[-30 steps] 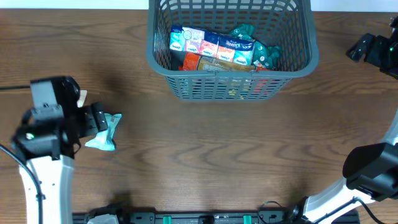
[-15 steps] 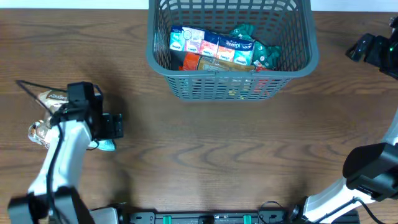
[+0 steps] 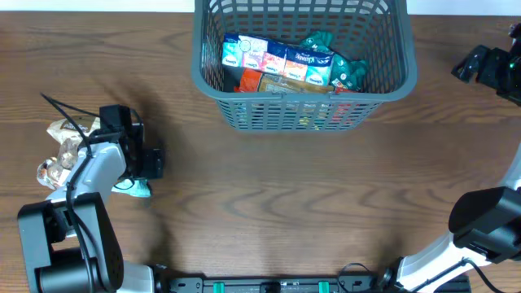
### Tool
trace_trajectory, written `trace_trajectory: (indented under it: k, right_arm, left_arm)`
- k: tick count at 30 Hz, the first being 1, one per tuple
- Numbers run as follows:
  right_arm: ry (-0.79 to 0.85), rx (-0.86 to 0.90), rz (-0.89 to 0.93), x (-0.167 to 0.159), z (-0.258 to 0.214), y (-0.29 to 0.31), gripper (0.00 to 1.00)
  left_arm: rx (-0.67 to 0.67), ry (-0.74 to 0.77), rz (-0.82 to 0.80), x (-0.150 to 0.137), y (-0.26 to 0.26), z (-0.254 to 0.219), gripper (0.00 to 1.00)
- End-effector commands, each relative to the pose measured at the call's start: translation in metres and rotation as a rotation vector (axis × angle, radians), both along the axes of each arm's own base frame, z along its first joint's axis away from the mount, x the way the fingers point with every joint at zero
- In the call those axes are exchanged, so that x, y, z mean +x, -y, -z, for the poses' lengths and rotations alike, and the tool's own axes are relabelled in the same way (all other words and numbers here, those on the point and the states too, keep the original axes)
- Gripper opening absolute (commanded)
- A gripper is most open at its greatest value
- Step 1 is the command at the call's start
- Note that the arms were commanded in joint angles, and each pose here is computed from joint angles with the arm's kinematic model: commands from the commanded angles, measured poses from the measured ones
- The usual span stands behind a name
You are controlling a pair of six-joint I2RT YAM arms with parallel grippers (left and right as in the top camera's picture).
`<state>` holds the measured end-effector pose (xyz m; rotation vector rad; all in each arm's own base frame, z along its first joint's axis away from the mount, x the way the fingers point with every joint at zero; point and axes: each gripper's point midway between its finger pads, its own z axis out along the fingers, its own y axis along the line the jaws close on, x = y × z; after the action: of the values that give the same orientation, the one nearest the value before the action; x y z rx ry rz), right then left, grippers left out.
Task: Pack container
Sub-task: 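Grasp the mint-green wrapped item with the left gripper, then carry the mint-green item into the basket and release it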
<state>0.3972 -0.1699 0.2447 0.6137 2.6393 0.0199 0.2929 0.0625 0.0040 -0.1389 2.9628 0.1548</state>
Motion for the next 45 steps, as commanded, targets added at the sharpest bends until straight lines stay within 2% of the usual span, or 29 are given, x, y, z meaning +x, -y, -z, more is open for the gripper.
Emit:
trace_trajectory:
  k: [1, 7, 9, 12, 16, 21, 25, 30, 32, 35, 38, 45]
  right_arm:
    - [-0.013, 0.004, -0.001, -0.001, 0.005, 0.002, 0.99]
    - [-0.012, 0.004, -0.001, 0.0, 0.005, 0.002, 0.99]
    - [-0.012, 0.004, -0.001, 0.0, 0.005, 0.002, 0.99]
    - [-0.012, 0.004, -0.001, 0.0, 0.005, 0.002, 0.99]
    - [-0.012, 0.004, -0.001, 0.0, 0.005, 0.002, 0.99]
    - [-0.011, 0.004, -0.001, 0.0, 0.005, 0.002, 0.99]
    - [-0.011, 0.004, 0.0, 0.0, 0.005, 0.002, 0.99]
    - [-0.011, 0.004, 0.0, 0.0, 0.005, 0.002, 0.99]
    - [-0.012, 0.004, 0.0, 0.0, 0.005, 0.002, 0.99]
    - [-0.012, 0.004, 0.0, 0.0, 0.005, 0.002, 0.99]
    - [-0.012, 0.005, -0.001, 0.0, 0.005, 0.002, 0.99]
    - [-0.016, 0.007, -0.001, -0.001, 0.005, 0.001, 0.99]
  left_arm:
    - [0.005, -0.007, 0.043, 0.0, -0.001, 0.002, 0.73]
    - [-0.077, 0.005, 0.127, 0.003, 0.015, 0.002, 0.39]
    - [-0.109, 0.012, 0.132, 0.004, 0.021, 0.002, 0.34]
    - [-0.157, 0.026, 0.141, 0.006, 0.029, -0.001, 0.22]
    - [-0.225, 0.065, 0.121, 0.016, 0.04, -0.028, 0.06]
    - [-0.235, 0.148, 0.059, 0.042, 0.037, -0.106, 0.06]
    - [-0.214, 0.262, 0.084, 0.067, 0.037, -0.191, 0.06]
    - [-0.166, 0.518, 0.182, 0.096, 0.058, -0.305, 0.06]
    - [-0.137, 0.602, 0.234, 0.104, 0.071, -0.336, 0.06]
    - [-0.074, 0.703, 0.473, 0.112, 0.111, -0.371, 0.06]
    - [0.058, 0.778, 0.707, 0.122, 0.153, -0.387, 0.06]
    - [0.264, 0.844, 1.191, 0.155, 0.255, -0.367, 0.06]
